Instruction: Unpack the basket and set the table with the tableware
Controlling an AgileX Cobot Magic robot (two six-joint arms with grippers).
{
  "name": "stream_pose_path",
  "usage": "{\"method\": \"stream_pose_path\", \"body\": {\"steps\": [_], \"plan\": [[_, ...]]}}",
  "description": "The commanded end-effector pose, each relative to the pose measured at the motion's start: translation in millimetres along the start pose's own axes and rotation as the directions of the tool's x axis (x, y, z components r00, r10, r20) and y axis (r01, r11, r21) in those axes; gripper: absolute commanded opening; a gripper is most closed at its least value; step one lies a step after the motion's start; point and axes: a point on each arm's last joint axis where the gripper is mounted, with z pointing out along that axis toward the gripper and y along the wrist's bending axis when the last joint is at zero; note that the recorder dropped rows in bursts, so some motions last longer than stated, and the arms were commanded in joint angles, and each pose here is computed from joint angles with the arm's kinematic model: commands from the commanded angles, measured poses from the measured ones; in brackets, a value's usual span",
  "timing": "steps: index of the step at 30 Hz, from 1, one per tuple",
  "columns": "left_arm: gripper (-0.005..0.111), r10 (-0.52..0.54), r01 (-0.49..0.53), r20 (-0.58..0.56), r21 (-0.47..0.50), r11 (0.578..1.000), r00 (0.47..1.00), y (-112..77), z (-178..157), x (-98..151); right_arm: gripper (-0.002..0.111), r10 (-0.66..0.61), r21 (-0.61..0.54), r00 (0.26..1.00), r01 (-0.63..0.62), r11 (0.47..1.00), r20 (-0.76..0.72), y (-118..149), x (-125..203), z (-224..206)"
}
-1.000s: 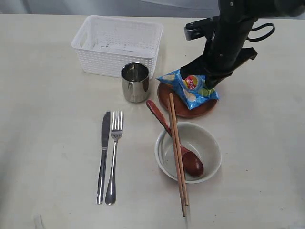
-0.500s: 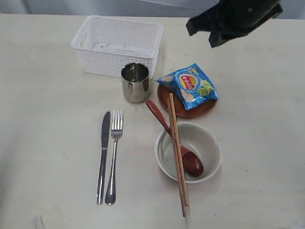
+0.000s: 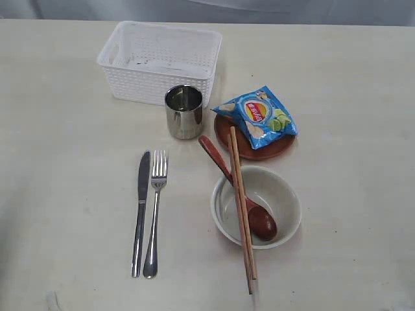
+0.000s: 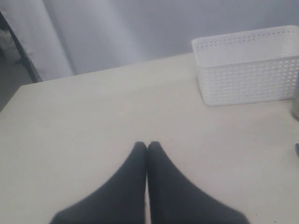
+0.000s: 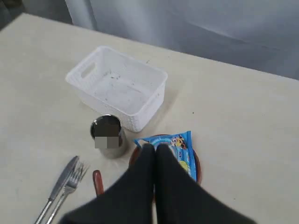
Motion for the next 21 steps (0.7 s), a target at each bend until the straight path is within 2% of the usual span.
{"method": "stream_pose_path", "body": {"steps": [1,7,13,15,21], "plan": [[0.000,-0.001,0.001,0.012,0.005,1.000,1.000,-0.4,0.0,-0.3,0.000,0.042,-0.022,0.990,-0.040,0.999,0.134,2.7,13.2,-58.4],[0.000,-0.001,0.001,0.012,0.005,1.000,1.000,-0.4,0.0,-0.3,0.000,0.034,-0.041,0.943,-0.022,0.999,0.332,5.0,35.4,-122.6],[0.000,-0.001,0.001,0.012,0.005,1.000,1.000,-0.4,0.0,-0.3,0.000,0.029,-0.054,0.864,-0.002,0.999,0.502,6.2,67.4,-177.3],[0.000,-0.001,0.001,0.012,0.005,1.000,1.000,-0.4,0.0,-0.3,0.000,0.028,-0.058,0.832,0.005,0.998,0.554,6.4,79.8,-193.5],[0.000,-0.001,0.001,0.012,0.005,1.000,1.000,-0.4,0.0,-0.3,0.000,0.027,-0.068,0.672,0.034,0.997,0.740,6.0,139.8,-250.8]]}}
